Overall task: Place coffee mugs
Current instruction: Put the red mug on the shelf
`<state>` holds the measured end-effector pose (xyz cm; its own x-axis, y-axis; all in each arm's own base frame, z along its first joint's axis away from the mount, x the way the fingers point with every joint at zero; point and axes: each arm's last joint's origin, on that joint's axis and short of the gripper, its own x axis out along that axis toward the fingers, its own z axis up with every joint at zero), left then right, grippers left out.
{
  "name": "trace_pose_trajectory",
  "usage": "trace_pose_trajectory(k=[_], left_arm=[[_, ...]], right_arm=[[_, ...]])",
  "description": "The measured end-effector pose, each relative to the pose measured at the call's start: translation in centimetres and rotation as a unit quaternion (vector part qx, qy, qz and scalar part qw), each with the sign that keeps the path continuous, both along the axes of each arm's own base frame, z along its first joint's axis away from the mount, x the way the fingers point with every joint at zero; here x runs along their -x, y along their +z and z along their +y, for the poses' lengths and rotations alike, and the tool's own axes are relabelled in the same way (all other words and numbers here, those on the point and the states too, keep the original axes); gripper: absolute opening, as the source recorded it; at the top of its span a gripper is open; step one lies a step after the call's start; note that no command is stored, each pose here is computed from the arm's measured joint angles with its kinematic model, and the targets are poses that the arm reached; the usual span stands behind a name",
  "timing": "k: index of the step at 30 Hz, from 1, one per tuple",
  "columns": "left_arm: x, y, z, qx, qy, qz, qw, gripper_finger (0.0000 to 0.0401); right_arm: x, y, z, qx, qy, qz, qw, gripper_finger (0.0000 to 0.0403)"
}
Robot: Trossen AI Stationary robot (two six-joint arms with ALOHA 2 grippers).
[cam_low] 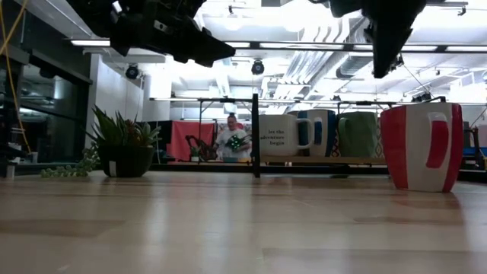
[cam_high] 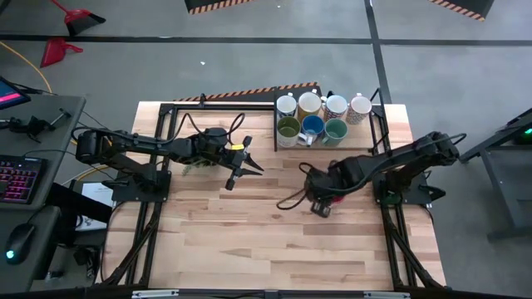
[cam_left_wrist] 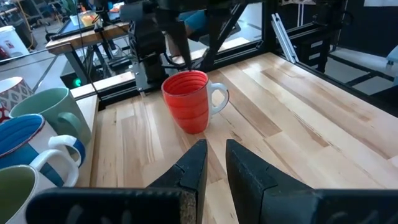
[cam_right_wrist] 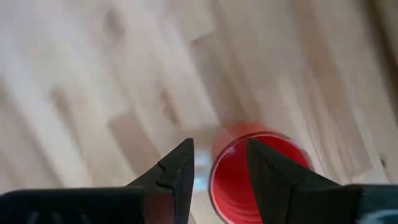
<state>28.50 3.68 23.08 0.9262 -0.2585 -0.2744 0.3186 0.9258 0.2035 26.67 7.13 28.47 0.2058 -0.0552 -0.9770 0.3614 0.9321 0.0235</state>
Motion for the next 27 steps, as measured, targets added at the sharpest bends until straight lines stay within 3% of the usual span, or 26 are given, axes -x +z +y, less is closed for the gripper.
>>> trace_pose_trajectory(k=[2, 5, 27], left_arm=[[0.0, 0.0, 0.0, 0.0, 0.0, 0.0, 1.0, 0.0051], [0.0, 0.0, 0.0, 0.0, 0.0, 0.0, 1.0, 0.0051], [0.1, -0.2, 0.0, 0.001, -0.001, 0.01, 1.0, 0.0051]], right_arm=[[0.1, 0.0, 0.2, 0.019, -0.066, -0.014, 0.998, 0.0124], [0.3, 0.0, 0.7, 0.03, -0.114, -0.027, 0.993, 0.0124], [-0.3, -3.4, 2.6, 0.046, -0.256, 0.053, 0.964, 0.0124]])
